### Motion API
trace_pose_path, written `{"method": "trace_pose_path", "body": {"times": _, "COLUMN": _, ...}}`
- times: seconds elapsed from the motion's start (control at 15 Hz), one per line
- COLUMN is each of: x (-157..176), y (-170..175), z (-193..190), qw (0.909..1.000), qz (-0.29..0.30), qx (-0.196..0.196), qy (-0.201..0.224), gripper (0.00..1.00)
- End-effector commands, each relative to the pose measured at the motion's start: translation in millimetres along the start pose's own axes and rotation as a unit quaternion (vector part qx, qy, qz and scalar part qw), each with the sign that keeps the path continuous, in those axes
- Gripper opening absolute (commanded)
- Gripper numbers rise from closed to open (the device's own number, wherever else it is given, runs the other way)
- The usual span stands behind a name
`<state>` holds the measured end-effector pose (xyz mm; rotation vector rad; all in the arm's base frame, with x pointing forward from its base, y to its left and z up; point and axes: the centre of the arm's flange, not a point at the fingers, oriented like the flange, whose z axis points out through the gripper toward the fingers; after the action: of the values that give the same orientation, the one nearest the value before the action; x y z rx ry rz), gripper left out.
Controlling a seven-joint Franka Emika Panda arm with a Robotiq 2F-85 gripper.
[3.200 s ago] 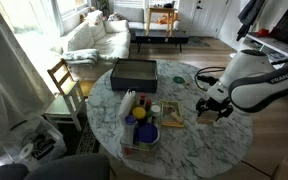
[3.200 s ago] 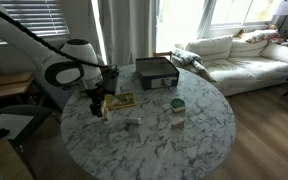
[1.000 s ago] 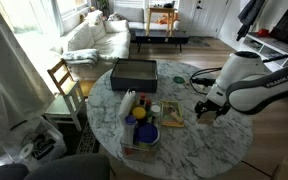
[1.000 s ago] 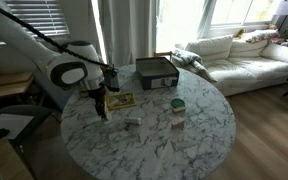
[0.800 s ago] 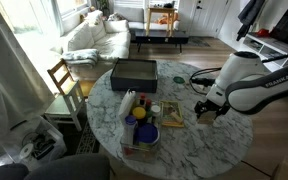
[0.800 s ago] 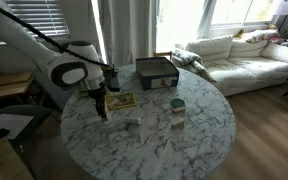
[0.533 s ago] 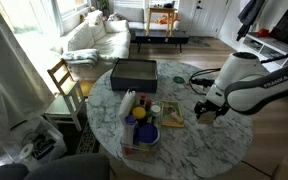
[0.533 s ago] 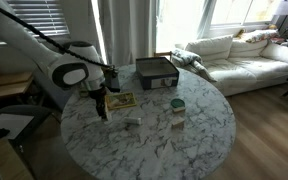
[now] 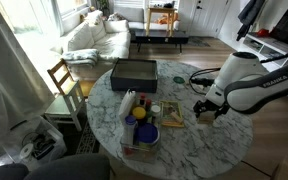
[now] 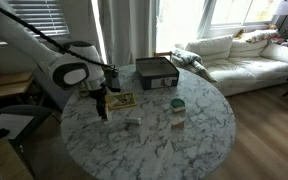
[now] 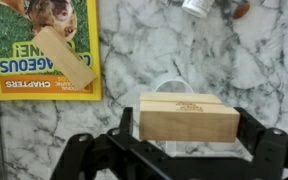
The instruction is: Place the wooden blocks on the measuring cup parallel to one another then put them on the table.
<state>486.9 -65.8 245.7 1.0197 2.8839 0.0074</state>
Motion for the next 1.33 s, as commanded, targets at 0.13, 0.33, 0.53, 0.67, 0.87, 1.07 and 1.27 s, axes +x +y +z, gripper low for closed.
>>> {"method": "trace_pose_path", "body": {"times": 0.13, "x": -8, "y": -13, "z": -17, "qw": 0.9991, "qz": 0.040, "qx": 0.005, "qy": -0.008, "gripper": 1.00}}
{"method": "trace_pose_path", "body": {"times": 0.33, "x": -14, "y": -19, "z": -30, "qw": 0.9970, "qz": 0.078, "qx": -0.002, "qy": -0.001, "gripper": 1.00}}
{"method": "trace_pose_path", "body": {"times": 0.53, "x": -19, "y": -22, "z": -41, "qw": 0.9926, "qz": 0.119, "qx": -0.013, "qy": 0.017, "gripper": 1.00}}
{"method": "trace_pose_path", "body": {"times": 0.67, "x": -20, "y": -21, "z": -47, "qw": 0.9862, "qz": 0.163, "qx": -0.013, "qy": 0.024, "gripper": 1.00}}
{"method": "trace_pose_path", "body": {"times": 0.87, "x": -24, "y": -18, "z": -49, "qw": 0.9692, "qz": 0.244, "qx": -0.011, "qy": 0.033, "gripper": 1.00}}
{"method": "trace_pose_path", "body": {"times": 1.07, "x": -27, "y": -16, "z": -46, "qw": 0.9456, "qz": 0.324, "qx": -0.011, "qy": 0.029, "gripper": 1.00}}
{"method": "trace_pose_path", "body": {"times": 1.27, "x": -27, "y": -16, "z": -37, "qw": 0.9156, "qz": 0.401, "qx": -0.003, "qy": 0.031, "gripper": 1.00}}
